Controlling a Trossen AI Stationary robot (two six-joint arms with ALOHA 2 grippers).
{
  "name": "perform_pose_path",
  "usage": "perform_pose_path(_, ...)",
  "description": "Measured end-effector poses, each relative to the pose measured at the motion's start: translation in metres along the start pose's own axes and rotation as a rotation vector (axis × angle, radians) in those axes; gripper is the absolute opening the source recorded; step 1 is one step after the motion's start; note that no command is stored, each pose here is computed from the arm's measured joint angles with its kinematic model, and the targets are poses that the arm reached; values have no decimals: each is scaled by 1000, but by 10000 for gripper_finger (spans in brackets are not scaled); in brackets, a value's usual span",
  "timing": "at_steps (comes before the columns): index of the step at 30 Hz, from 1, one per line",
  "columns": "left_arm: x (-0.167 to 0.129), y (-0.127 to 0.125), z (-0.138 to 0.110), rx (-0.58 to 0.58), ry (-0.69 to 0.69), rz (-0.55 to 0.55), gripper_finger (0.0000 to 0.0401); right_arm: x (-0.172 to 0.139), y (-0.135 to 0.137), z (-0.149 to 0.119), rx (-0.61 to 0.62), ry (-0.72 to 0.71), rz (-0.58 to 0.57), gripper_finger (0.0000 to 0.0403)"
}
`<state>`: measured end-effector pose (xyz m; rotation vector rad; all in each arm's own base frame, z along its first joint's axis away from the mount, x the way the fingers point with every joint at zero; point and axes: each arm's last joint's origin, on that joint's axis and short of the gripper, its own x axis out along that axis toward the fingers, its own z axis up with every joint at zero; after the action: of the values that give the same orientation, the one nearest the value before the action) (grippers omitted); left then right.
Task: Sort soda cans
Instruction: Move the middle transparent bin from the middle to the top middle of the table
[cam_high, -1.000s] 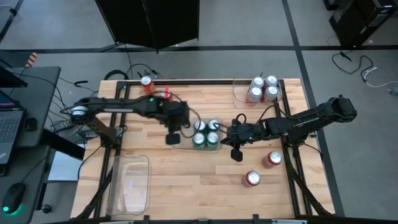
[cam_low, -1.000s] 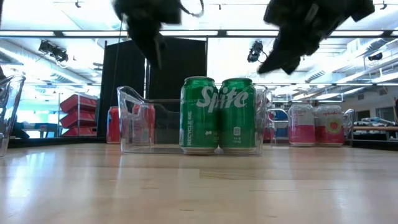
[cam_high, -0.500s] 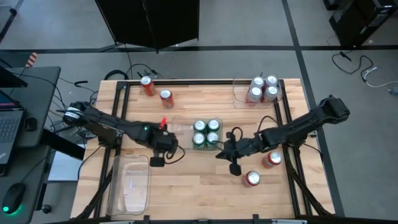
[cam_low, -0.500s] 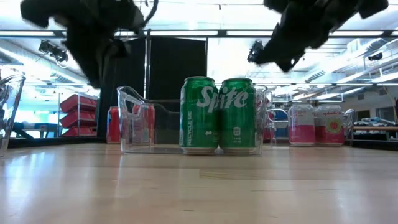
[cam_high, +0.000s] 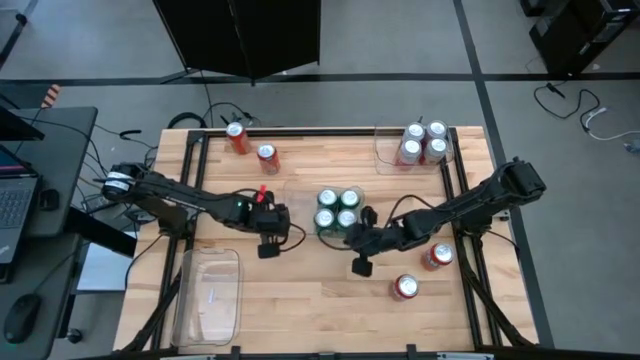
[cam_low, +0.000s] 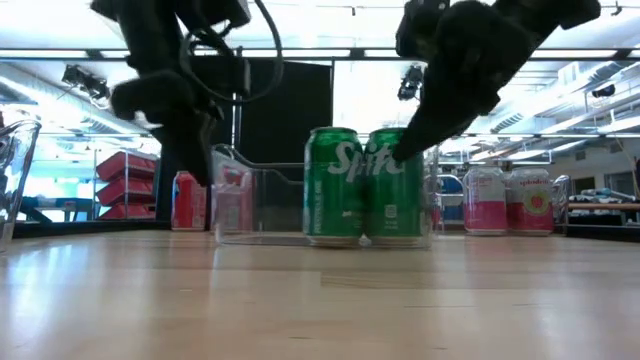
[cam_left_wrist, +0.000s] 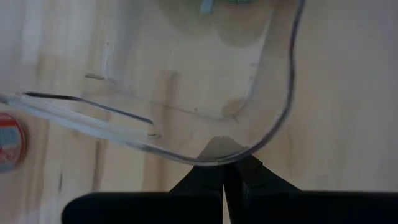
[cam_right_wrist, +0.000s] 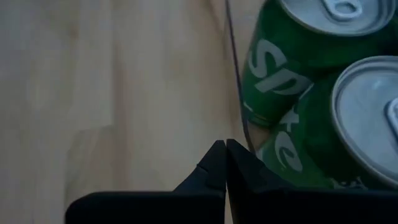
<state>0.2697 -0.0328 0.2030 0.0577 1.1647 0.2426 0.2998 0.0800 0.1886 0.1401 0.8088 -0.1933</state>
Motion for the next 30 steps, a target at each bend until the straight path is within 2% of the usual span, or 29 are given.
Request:
perform_pose_path(6,13,14,5,-72,-100,47,1,4,-20,-1,38,50,-120,0)
perform_pose_path(16,28,58,17,-198,-259,187,1,12,-63,7,52,77,-294,0)
perform_pose_path(25,35,70,19,-237,-358,148,1,15,-104,10,38,134,-427,0)
perform_pose_path(30,36,70,17,-227,-349,139,1,16,-122,12,43,151,-469,0)
